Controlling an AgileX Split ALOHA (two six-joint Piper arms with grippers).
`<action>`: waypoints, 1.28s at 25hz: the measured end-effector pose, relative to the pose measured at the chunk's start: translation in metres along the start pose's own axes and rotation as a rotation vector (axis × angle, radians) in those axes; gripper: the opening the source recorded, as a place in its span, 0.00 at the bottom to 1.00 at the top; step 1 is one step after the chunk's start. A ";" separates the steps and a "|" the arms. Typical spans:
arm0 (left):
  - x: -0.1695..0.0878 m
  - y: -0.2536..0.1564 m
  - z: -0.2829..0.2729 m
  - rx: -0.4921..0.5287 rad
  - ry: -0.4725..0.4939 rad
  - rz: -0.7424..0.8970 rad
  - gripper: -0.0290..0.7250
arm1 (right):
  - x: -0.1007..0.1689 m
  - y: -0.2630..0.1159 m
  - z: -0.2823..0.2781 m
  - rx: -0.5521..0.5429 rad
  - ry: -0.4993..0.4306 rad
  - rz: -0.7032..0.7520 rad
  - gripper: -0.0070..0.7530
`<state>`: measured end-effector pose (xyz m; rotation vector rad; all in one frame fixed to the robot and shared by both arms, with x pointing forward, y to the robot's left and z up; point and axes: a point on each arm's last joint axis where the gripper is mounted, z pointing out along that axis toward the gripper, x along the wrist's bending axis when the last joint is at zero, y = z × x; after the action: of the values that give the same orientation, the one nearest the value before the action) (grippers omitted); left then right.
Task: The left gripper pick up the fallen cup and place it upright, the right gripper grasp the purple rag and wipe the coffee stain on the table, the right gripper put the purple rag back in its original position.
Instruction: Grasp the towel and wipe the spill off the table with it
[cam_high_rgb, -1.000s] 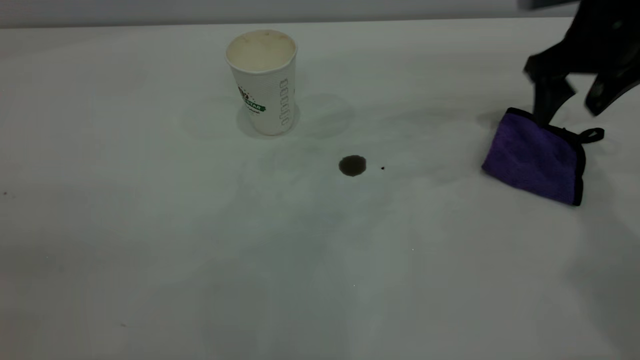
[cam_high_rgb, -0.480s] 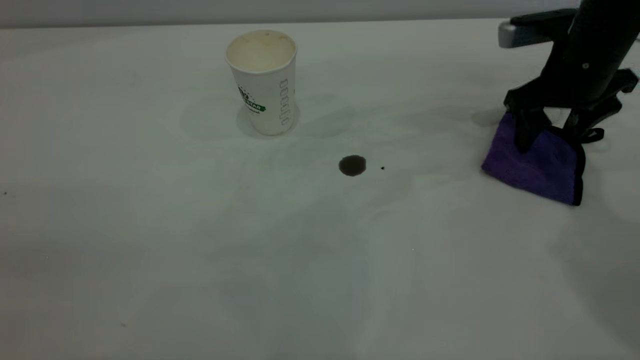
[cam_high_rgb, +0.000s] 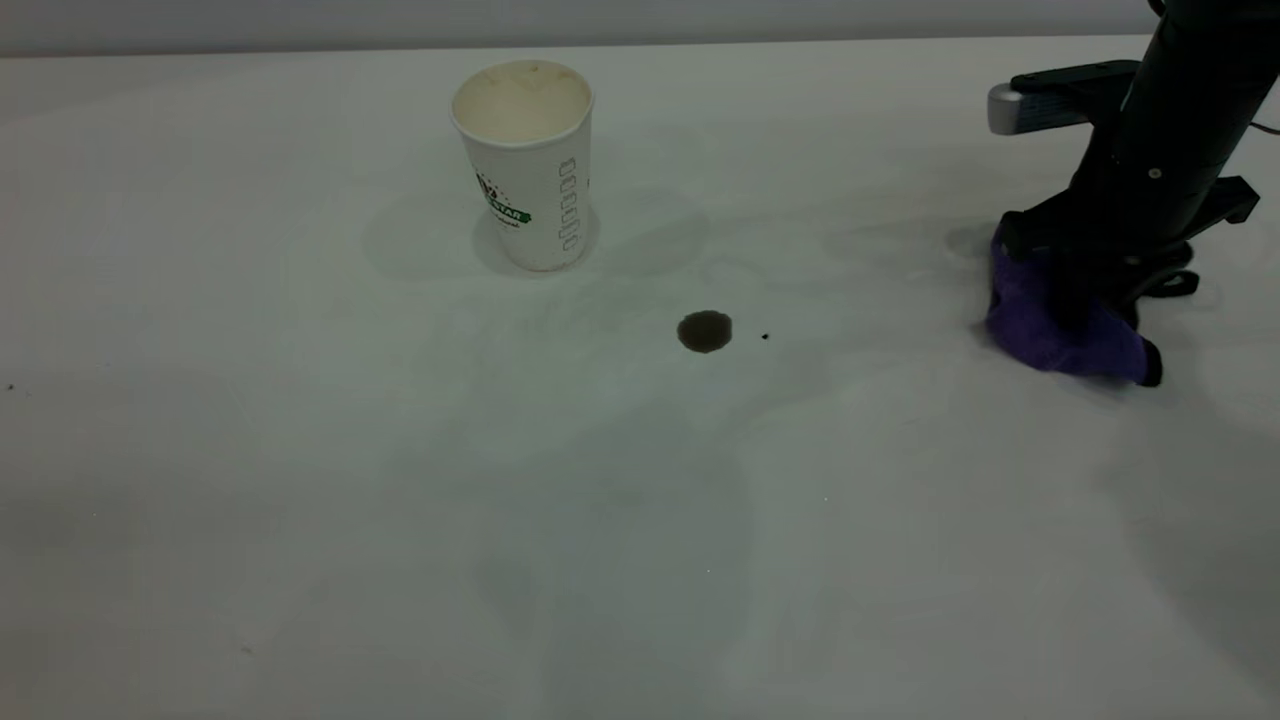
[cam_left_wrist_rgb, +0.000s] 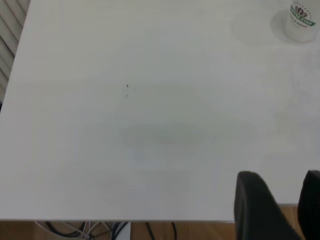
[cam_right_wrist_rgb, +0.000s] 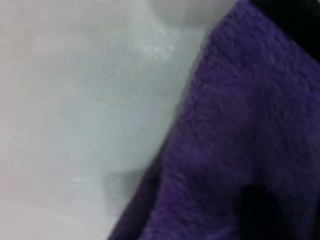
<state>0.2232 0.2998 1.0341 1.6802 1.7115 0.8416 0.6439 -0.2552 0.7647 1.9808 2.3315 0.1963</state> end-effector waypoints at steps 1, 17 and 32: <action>0.000 0.000 0.000 0.000 0.000 0.000 0.40 | 0.001 0.000 0.000 -0.002 0.009 0.003 0.11; 0.000 0.000 0.000 0.000 0.000 0.000 0.40 | 0.121 0.016 -0.060 -0.157 0.168 -0.201 0.08; 0.000 0.000 0.000 -0.001 0.000 0.000 0.40 | 0.241 0.010 -0.017 -0.150 0.250 -0.353 0.08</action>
<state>0.2231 0.2998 1.0341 1.6797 1.7110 0.8422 0.6115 -0.0170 0.7891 1.5219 2.6767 0.6028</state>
